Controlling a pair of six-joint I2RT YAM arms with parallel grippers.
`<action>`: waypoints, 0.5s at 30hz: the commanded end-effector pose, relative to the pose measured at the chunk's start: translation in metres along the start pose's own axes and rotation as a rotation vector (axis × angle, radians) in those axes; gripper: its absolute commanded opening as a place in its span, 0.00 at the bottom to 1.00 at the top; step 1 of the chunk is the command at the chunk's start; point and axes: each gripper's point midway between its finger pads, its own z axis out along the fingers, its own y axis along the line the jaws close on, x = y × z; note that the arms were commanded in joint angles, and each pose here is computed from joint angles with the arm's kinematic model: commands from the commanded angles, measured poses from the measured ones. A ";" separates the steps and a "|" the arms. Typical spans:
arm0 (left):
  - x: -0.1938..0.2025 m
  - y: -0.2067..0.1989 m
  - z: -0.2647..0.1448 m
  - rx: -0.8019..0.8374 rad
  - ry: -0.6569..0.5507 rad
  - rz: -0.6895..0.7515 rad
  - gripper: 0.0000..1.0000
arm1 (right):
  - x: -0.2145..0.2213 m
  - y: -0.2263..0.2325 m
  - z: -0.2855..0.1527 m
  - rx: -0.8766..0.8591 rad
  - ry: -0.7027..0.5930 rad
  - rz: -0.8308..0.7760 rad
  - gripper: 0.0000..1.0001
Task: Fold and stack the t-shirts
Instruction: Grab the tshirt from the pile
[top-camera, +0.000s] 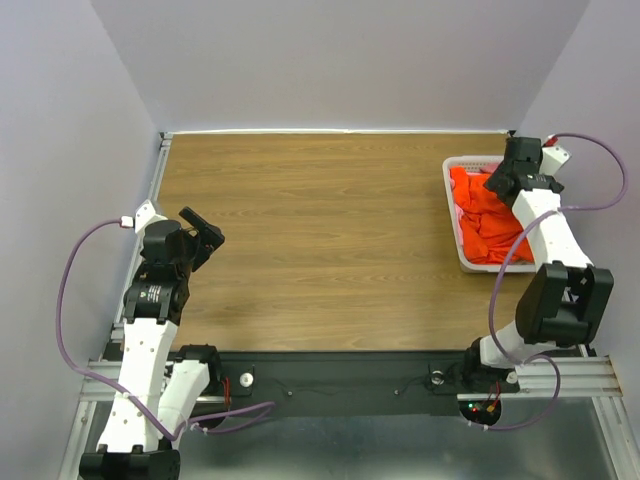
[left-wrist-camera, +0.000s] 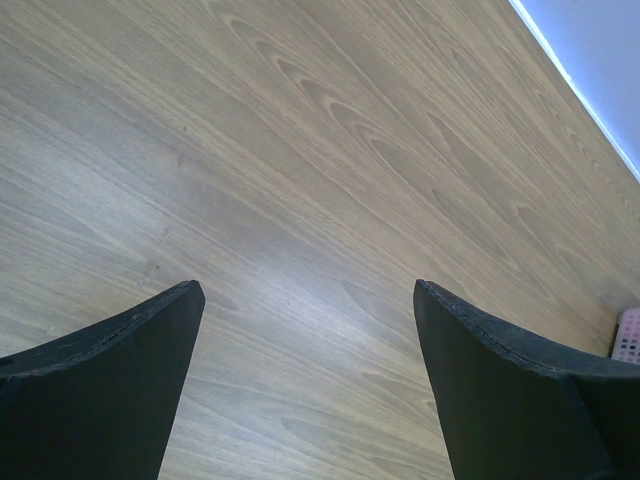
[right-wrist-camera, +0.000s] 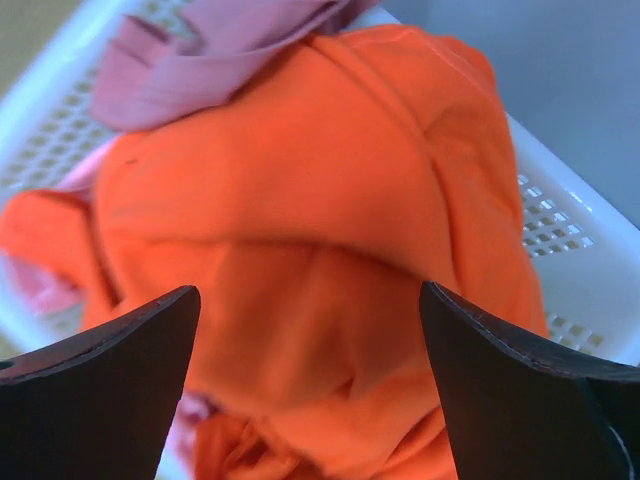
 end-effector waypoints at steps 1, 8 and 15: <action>-0.004 -0.003 0.000 0.023 -0.025 0.009 0.99 | -0.001 0.002 0.013 -0.011 0.027 0.015 0.95; -0.004 -0.003 0.002 0.018 -0.022 0.009 0.99 | 0.028 0.012 0.033 -0.026 0.120 -0.006 0.49; -0.006 -0.002 0.000 0.015 -0.032 0.003 0.99 | 0.001 0.026 0.016 -0.117 0.070 0.019 0.00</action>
